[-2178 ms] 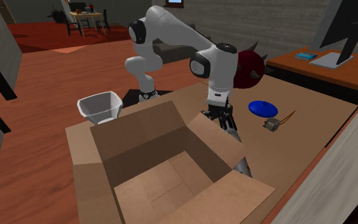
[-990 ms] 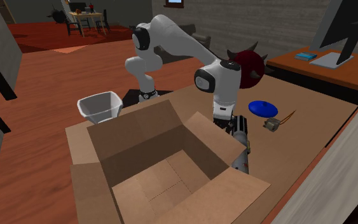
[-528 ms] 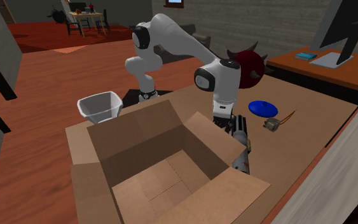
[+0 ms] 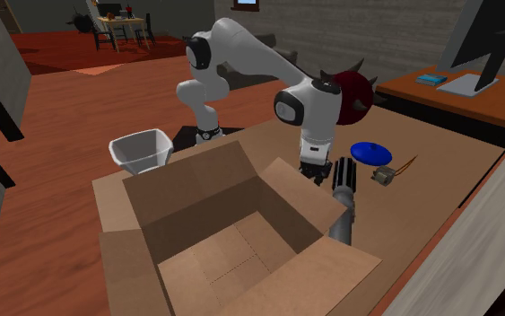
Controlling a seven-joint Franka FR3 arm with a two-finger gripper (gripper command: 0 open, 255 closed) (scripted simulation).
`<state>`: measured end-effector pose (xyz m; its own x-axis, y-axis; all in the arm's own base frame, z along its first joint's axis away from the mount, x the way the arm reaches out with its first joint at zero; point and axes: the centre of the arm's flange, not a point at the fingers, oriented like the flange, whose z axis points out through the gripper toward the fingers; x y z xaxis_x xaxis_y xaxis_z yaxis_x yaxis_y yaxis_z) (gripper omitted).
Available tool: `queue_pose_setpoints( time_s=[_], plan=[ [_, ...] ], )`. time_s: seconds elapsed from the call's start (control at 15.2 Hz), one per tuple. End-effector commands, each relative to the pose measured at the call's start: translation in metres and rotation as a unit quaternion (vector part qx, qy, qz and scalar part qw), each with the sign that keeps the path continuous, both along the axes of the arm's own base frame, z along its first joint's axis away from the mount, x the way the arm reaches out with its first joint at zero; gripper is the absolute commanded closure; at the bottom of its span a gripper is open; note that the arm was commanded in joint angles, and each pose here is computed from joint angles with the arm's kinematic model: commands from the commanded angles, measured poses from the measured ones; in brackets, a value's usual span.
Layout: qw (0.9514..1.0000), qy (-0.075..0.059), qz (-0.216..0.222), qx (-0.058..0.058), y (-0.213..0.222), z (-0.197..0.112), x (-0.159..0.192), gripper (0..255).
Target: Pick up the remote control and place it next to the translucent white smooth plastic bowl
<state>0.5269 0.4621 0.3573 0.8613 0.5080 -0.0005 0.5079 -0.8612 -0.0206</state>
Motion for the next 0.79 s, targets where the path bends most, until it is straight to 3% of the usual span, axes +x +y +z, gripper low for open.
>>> queue_pose_setpoints(
  time_s=[0.0,0.73],
  plan=[
    [1.0,0.0,-0.001,0.0,0.0,0.011,0.002,255],
    [1.0,0.0,-0.001,0.0,0.0,0.069,0.002,255]
  ],
)
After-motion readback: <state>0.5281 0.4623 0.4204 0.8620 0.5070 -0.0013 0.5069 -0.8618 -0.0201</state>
